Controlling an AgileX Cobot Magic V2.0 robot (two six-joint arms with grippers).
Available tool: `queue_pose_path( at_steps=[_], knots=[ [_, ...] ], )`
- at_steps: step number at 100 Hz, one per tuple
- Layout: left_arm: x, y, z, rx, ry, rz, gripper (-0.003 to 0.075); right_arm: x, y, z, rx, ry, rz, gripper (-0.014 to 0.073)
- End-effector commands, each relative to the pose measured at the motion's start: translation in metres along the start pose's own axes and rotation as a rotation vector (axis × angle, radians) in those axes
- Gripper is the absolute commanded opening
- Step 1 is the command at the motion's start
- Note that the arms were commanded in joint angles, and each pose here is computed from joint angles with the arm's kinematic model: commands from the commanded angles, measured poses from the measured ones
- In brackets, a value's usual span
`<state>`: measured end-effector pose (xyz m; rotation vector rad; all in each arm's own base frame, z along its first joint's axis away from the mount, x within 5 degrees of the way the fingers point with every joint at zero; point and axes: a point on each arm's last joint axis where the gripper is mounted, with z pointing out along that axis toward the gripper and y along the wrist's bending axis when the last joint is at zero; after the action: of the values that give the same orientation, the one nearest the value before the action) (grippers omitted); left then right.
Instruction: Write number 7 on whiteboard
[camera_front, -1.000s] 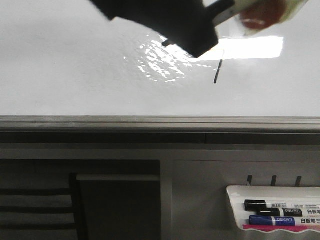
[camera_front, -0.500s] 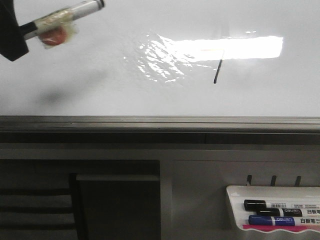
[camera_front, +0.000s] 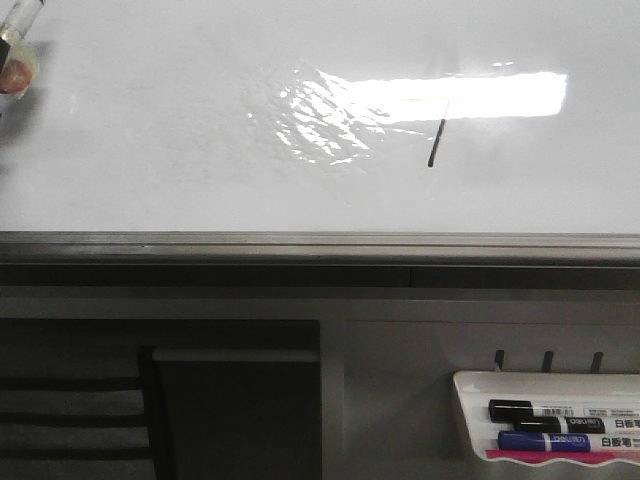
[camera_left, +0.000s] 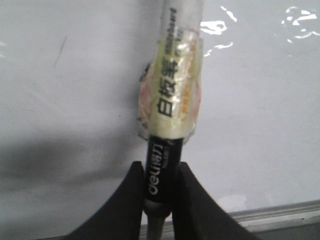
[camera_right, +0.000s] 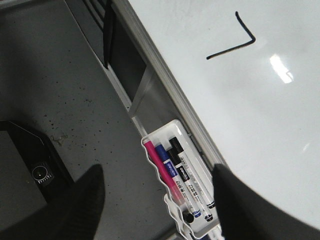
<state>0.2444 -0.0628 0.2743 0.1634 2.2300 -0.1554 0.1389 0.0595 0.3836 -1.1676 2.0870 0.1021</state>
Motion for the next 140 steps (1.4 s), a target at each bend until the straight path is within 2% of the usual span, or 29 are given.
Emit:
queue_pose_path(
  at_steps=[1, 36, 59, 71, 86, 91, 98, 116, 124, 129, 140],
  knots=[
    [-0.016, 0.0, -0.007, 0.028, -0.156, -0.032, -0.002, -0.007, -0.005, -0.008, 0.059, -0.07, 0.008, 0.0417],
    [-0.007, 0.0, 0.018, 0.023, -0.083, -0.034, -0.002, -0.008, -0.005, -0.008, 0.067, -0.078, 0.008, 0.0417],
    [-0.006, 0.0, 0.02, 0.021, -0.076, -0.029, -0.0007, -0.008, -0.005, -0.008, 0.069, -0.079, 0.008, 0.0417],
    [-0.007, 0.0, 0.02, 0.018, -0.078, -0.007, 0.0099, -0.008, -0.005, -0.008, 0.069, -0.079, 0.008, 0.0417],
    [-0.007, 0.0, 0.02, 0.013, -0.079, 0.022, 0.0311, -0.008, -0.005, -0.008, 0.066, -0.076, 0.015, 0.0417],
    [-0.008, 0.0, 0.018, 0.011, -0.083, 0.027, 0.0346, -0.007, -0.005, -0.008, 0.062, -0.073, 0.018, 0.0417],
    [-0.009, 0.001, 0.013, 0.003, -0.082, 0.043, 0.0347, -0.008, -0.004, -0.011, 0.052, -0.065, 0.02, 0.0417],
    [-0.024, 0.005, -0.024, -0.042, -0.095, 0.074, 0.0347, -0.014, -0.004, -0.028, 0.074, -0.102, 0.165, 0.0416],
    [-0.031, 0.004, -0.05, -0.033, -0.139, 0.033, 0.0347, -0.017, -0.006, -0.032, 0.107, -0.172, 0.339, 0.0413],
    [-0.033, 0.004, -0.065, -0.027, -0.178, 0.024, 0.0347, -0.016, -0.007, -0.033, 0.122, -0.196, 0.432, 0.0393],
    [-0.031, 0.003, -0.098, -0.019, -0.24, 0.03, 0.0347, -0.008, -0.007, -0.034, 0.206, -0.243, 0.474, 0.0309]
  ],
)
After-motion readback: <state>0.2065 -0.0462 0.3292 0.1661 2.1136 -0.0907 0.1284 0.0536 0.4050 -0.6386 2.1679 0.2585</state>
